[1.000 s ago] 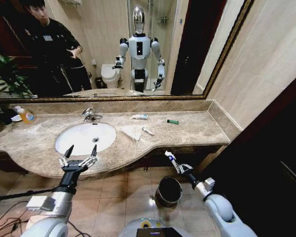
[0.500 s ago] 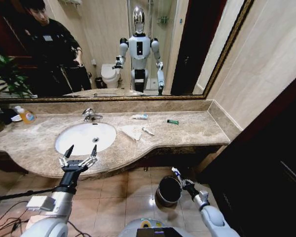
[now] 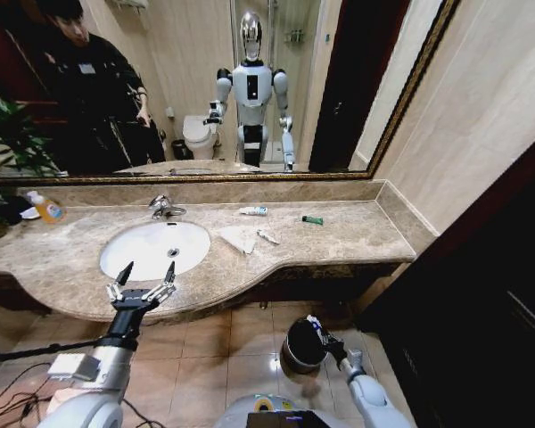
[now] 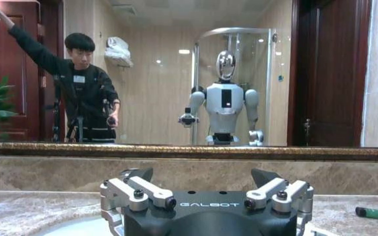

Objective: Pick up the trash from the sink and place it in the trash bin.

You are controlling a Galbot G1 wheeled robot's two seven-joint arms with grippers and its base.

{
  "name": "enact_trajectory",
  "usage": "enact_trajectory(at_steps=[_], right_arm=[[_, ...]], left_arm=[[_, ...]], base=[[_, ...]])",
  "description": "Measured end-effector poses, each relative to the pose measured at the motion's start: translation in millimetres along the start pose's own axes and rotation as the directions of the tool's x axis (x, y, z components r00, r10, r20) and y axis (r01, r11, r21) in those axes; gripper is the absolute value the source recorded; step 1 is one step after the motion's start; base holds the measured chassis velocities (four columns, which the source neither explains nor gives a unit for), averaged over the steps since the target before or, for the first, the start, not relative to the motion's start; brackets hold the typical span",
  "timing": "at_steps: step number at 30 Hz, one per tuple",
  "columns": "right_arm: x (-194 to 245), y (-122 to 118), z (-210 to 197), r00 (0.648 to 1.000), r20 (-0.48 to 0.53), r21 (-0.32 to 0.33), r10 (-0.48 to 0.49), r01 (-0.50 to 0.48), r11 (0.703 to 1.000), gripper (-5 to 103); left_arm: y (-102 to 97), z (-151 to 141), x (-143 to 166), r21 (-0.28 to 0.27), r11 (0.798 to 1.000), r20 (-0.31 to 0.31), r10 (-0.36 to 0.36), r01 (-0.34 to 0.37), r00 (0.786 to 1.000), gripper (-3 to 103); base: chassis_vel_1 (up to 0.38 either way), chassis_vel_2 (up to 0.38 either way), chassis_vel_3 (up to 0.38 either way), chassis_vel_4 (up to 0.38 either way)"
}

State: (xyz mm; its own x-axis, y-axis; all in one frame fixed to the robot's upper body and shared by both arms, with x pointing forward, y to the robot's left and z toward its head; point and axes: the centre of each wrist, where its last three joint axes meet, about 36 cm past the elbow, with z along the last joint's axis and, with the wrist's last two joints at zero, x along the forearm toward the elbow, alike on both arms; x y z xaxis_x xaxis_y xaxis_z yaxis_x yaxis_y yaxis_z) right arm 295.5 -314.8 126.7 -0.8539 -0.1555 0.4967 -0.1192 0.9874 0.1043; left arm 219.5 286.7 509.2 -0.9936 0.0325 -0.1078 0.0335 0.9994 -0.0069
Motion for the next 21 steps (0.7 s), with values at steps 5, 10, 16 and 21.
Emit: enact_trajectory(at_steps=[5, 10, 16, 21], right_arm=[[-2, 1, 2, 1.000, -0.005, -0.014, 0.013, -0.013, 1.000, 0], [-2, 4, 0, 0.999, 0.004, -0.023, 0.039, -0.039, 0.999, 0], [0, 8, -4, 0.996, -0.006, -0.026, 0.084, -0.084, 0.996, 3], [3, 12, -4, 0.997, -0.008, -0.025, 0.077, -0.077, 0.997, 25]], left_arm=[[0.0, 0, 0, 0.000, 1.000, 0.000, 0.000, 0.000, 1.000, 100], [0.0, 0, 0, 0.000, 1.000, 0.000, 0.000, 0.000, 1.000, 100], [0.0, 0, 0, 0.000, 1.000, 0.000, 0.000, 0.000, 1.000, 100], [0.0, 0, 0, 0.000, 1.000, 0.000, 0.000, 0.000, 1.000, 100]], base=[[0.000, 0.000, 0.000, 0.000], [0.000, 0.000, 0.000, 0.000], [0.000, 0.000, 0.000, 0.000], [0.000, 0.000, 0.000, 0.000]])
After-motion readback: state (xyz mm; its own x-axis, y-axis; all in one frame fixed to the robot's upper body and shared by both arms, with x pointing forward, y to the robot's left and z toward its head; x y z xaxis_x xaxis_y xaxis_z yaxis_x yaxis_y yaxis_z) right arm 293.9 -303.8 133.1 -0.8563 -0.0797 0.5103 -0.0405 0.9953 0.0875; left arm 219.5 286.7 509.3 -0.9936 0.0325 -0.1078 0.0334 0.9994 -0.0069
